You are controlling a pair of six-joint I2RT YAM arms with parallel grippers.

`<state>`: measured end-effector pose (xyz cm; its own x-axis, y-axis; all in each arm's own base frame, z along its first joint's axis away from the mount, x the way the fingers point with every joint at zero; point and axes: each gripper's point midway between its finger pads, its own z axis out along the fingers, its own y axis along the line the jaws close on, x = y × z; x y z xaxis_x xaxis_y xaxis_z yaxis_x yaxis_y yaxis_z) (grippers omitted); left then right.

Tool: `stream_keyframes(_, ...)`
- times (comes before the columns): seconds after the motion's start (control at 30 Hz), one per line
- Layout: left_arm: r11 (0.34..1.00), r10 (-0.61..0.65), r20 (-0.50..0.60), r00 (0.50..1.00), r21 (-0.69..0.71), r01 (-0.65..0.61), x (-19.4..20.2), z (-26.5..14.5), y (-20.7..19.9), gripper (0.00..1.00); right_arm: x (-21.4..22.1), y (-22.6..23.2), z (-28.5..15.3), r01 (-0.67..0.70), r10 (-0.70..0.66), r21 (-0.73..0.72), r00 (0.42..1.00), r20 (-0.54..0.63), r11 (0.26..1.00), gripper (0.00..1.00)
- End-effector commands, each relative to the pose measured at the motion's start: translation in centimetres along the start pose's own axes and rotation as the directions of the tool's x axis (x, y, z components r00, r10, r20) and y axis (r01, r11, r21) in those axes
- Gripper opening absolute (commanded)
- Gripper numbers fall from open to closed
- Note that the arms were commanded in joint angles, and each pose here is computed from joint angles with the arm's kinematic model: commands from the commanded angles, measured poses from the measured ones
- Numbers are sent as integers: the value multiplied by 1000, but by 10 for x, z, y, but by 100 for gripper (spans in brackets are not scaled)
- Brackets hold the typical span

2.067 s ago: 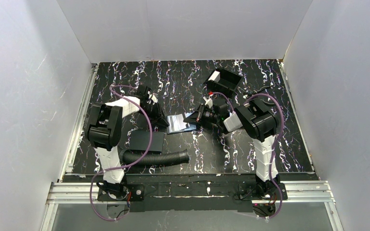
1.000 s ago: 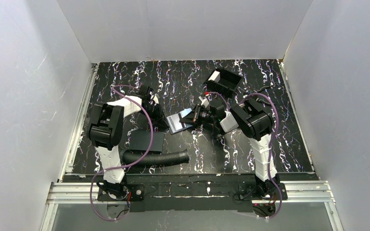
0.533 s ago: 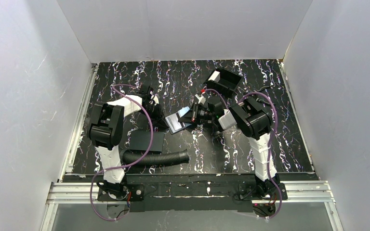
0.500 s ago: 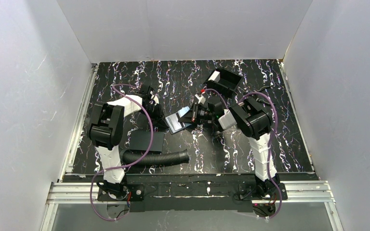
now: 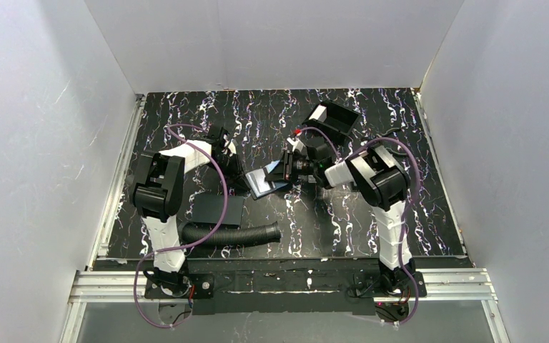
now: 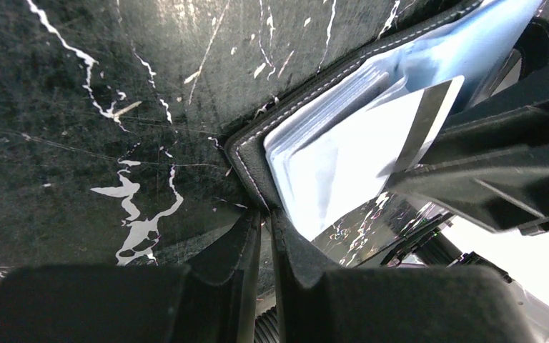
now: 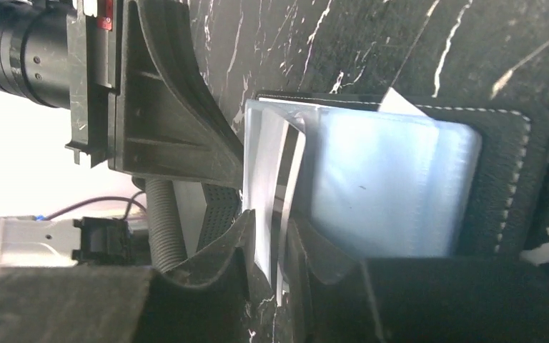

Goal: Put the credit cards into the card holder
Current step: Insert the credit card into the card holder.

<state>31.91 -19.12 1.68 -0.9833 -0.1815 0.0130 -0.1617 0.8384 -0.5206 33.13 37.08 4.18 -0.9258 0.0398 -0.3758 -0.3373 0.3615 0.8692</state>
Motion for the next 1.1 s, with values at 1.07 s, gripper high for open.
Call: stream_keyframes(1.07,998,22,7,1000,-62,-22,-12,13,13,9,-10,-2,14,236,-222,96,966,-134,967,13)
